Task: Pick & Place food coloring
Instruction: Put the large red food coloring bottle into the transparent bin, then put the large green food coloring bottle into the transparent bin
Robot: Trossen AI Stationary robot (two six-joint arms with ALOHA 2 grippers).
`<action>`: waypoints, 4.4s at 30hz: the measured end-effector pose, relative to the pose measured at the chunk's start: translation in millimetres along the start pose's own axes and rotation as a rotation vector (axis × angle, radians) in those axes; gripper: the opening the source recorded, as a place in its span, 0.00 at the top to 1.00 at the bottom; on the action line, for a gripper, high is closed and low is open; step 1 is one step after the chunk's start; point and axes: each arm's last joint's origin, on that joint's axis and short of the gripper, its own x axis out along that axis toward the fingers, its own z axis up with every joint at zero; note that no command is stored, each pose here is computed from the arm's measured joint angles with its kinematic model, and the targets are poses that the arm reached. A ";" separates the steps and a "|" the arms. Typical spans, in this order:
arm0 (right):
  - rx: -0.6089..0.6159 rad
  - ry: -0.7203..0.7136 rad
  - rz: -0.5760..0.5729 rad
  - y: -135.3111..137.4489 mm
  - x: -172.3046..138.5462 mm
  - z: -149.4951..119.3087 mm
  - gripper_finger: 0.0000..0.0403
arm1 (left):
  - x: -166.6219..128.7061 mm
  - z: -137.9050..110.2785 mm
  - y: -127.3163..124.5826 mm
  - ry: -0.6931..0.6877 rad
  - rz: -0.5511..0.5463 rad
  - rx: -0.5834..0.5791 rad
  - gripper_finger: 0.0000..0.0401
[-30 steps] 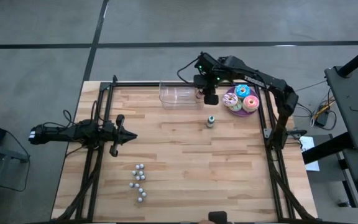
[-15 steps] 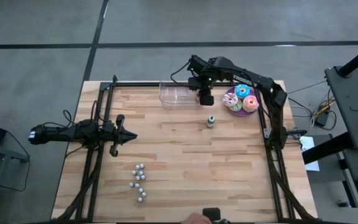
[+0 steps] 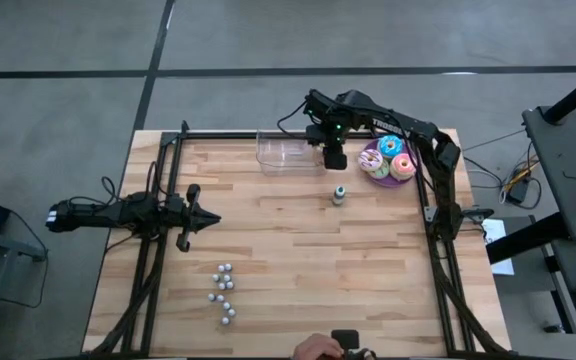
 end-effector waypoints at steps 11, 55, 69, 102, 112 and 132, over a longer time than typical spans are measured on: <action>0.002 -0.041 0.039 -2.7 3.5 -0.3 0.73 | 0.0 -0.1 0.0 0.000 0.000 0.000 1.00; -0.026 -0.057 0.057 -6.1 34.7 -7.4 0.73 | 0.0 -0.1 0.0 0.000 0.000 0.000 1.00; -0.025 -0.055 0.058 -5.8 36.5 -7.9 0.73 | 0.0 -0.1 0.0 0.000 0.000 0.000 1.00; 0.000 -0.140 -0.009 3.7 -13.4 -17.0 0.57 | 0.0 -0.1 0.0 0.000 0.000 0.000 1.00; 0.006 -0.173 -0.006 28.0 -46.0 -21.7 0.56 | 0.0 -0.1 0.0 0.000 0.000 0.000 1.00; -0.044 -0.212 0.019 72.2 -66.0 -12.8 0.54 | 0.0 0.0 0.0 0.000 0.000 0.000 1.00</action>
